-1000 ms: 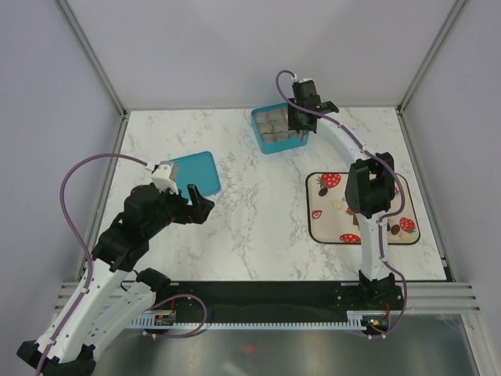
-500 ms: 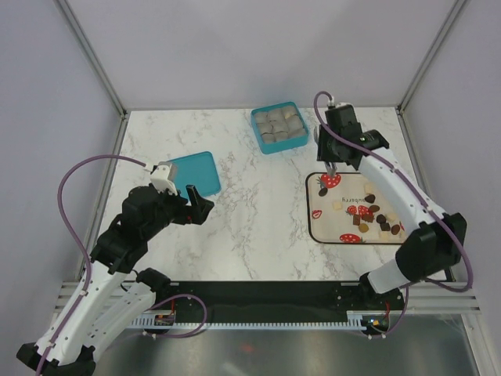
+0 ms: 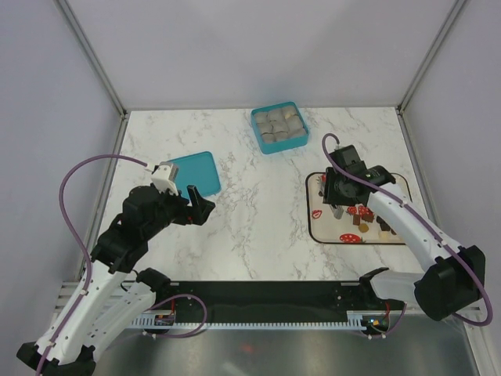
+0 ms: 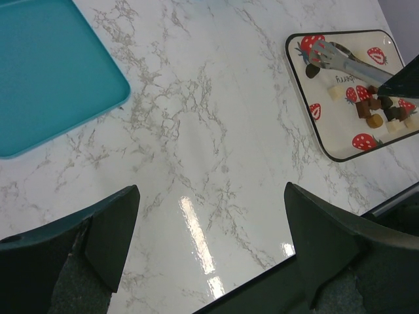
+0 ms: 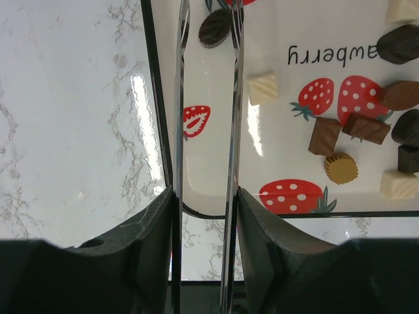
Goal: Pack the chocolate
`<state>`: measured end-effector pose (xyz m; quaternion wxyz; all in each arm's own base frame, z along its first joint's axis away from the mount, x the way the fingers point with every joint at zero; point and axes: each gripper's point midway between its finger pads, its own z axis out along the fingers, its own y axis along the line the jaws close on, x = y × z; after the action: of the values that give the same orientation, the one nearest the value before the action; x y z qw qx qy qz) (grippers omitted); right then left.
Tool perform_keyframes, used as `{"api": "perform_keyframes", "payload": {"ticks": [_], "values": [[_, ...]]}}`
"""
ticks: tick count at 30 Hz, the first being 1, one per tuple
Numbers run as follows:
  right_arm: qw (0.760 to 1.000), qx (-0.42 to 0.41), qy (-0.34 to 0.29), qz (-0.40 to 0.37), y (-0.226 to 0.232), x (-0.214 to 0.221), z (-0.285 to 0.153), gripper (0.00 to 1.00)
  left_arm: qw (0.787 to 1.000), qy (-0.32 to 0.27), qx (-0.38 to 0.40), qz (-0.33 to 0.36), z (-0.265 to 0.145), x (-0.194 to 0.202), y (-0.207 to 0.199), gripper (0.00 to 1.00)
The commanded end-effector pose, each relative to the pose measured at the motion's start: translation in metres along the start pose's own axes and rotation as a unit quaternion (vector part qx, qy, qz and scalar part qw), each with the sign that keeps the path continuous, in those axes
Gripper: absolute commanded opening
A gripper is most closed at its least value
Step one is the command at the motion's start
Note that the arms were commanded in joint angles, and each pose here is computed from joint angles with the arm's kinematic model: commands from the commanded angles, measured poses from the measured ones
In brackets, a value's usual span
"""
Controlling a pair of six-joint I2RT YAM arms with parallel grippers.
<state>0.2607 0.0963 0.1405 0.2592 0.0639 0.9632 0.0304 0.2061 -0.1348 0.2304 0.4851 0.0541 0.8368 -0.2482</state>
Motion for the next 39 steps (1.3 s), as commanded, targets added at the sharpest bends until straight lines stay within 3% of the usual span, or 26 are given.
{"api": "perform_keyframes", "payload": {"ticks": [1,25,39], "values": [[1.0,-0.016,-0.015,0.021,0.01,0.001,-0.001,0.48,1.0,-0.003,0.012,0.017,-0.001,-0.004,-0.004,0.99],[1.0,0.014,0.006,0.0,0.007,0.022,0.012,0.49,1.0,0.0,0.007,0.016,0.001,-0.003,-0.002,0.99],[0.999,0.022,0.009,-0.025,0.006,0.02,0.016,0.4,1.0,-0.001,0.006,0.015,0.001,-0.003,-0.002,0.99]]}}
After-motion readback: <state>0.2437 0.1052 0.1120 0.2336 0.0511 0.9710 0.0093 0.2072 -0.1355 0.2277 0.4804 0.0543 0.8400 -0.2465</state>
